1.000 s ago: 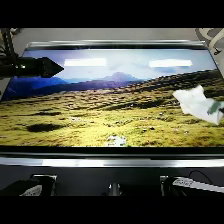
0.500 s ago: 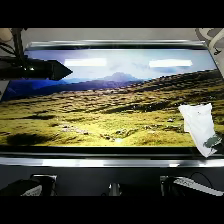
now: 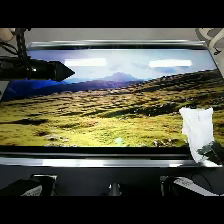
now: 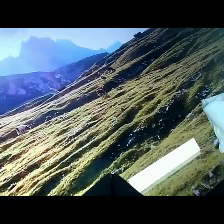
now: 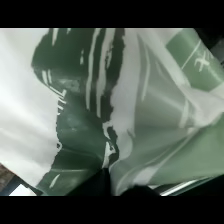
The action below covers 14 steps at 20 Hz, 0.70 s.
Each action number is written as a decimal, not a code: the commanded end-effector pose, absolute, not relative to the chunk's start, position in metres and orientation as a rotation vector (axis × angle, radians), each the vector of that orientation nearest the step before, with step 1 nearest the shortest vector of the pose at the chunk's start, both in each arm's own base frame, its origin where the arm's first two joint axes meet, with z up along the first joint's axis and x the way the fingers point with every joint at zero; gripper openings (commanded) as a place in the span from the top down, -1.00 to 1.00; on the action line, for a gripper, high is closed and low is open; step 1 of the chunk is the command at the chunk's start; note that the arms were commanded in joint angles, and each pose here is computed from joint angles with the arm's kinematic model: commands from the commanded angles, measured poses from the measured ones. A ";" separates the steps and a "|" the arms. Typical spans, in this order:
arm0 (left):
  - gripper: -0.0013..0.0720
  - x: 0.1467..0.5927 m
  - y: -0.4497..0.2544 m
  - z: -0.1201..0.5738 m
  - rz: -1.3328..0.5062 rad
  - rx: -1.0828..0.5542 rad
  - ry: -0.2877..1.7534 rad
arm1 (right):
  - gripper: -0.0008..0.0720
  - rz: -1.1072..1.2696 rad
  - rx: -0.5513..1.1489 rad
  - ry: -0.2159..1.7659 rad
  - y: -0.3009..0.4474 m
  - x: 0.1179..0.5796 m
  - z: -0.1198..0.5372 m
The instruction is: Fold the shirts.
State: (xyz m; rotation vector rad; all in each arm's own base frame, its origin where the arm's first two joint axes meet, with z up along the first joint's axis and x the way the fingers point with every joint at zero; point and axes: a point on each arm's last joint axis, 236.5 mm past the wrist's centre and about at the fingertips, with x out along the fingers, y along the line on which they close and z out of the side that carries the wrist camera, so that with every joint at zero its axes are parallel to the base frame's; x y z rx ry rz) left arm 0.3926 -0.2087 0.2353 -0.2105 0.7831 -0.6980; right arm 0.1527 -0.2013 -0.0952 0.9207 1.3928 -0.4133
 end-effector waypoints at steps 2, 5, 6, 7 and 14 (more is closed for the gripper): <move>0.89 0.400 -0.208 0.241 -0.686 -0.220 0.747 | -0.90 -0.388 0.738 1.537 -0.206 0.115 -0.091; 0.89 0.406 -0.207 0.246 -0.675 -0.229 0.716 | -0.88 -0.511 0.565 1.539 -0.257 0.107 -0.050; 0.89 0.408 -0.207 0.247 -0.672 -0.231 0.708 | -0.88 -0.558 0.509 1.465 -0.282 0.120 -0.028; 0.89 0.410 -0.207 0.247 -0.669 -0.233 0.704 | -0.87 -0.588 0.451 1.361 -0.307 0.140 0.000; 0.90 0.433 -0.198 0.205 -0.563 -0.164 0.775 | -0.86 -0.330 -0.084 0.822 -0.296 0.341 0.181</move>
